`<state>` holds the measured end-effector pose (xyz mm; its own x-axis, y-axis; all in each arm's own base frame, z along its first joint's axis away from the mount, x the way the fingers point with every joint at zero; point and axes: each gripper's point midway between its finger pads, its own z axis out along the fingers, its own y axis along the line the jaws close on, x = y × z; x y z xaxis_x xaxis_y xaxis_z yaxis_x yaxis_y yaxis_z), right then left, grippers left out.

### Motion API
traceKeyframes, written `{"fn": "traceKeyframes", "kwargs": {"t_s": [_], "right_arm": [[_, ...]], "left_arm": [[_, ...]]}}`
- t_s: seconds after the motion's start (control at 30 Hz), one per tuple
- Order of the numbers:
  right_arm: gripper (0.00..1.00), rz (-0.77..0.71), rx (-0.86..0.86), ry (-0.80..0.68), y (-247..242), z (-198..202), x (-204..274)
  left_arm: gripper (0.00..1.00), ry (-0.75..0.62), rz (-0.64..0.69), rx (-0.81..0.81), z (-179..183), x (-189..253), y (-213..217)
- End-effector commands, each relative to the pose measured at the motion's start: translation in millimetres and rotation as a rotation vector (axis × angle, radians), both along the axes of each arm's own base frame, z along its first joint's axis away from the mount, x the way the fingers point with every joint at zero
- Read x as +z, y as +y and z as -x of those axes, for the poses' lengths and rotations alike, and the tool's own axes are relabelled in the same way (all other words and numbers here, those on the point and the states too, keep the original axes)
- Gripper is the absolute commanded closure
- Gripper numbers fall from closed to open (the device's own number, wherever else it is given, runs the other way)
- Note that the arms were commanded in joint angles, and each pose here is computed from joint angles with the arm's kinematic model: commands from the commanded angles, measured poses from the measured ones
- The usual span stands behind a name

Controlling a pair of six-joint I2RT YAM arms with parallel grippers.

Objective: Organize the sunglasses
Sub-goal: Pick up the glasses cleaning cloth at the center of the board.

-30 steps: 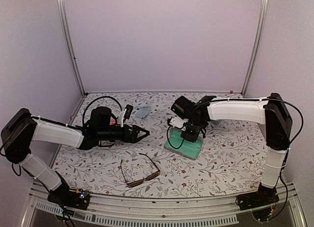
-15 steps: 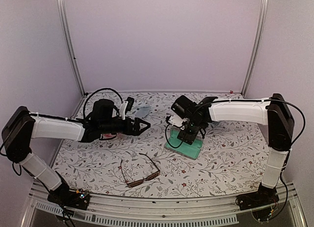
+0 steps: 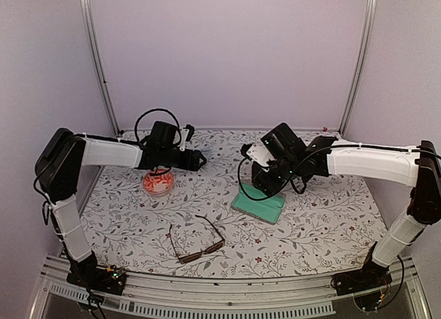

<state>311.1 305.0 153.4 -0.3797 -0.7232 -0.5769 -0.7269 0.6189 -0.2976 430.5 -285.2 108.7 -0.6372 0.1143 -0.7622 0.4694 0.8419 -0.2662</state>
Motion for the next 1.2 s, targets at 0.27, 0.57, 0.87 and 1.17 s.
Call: {"fn": "traceKeyframes", "kwargs": {"t_s": [0.27, 0.57, 0.87, 1.17], "right_arm": [[0.24, -0.103, -0.008, 0.029, 2, 14, -3], [0.24, -0.093, -0.003, 0.051, 2, 17, -13], [0.25, -0.085, -0.006, 0.06, 1, 18, -19], [0.25, -0.089, -0.012, 0.058, 2, 16, -16]], "left_arm": [[0.39, 0.126, -0.186, 0.072, -78, -83, 32], [0.52, 0.148, -0.258, 0.093, -97, -104, 35], [0.73, 0.196, -0.281, 0.092, -82, -123, 37], [1.0, 0.2, -0.251, 0.061, -60, -122, 26]]}}
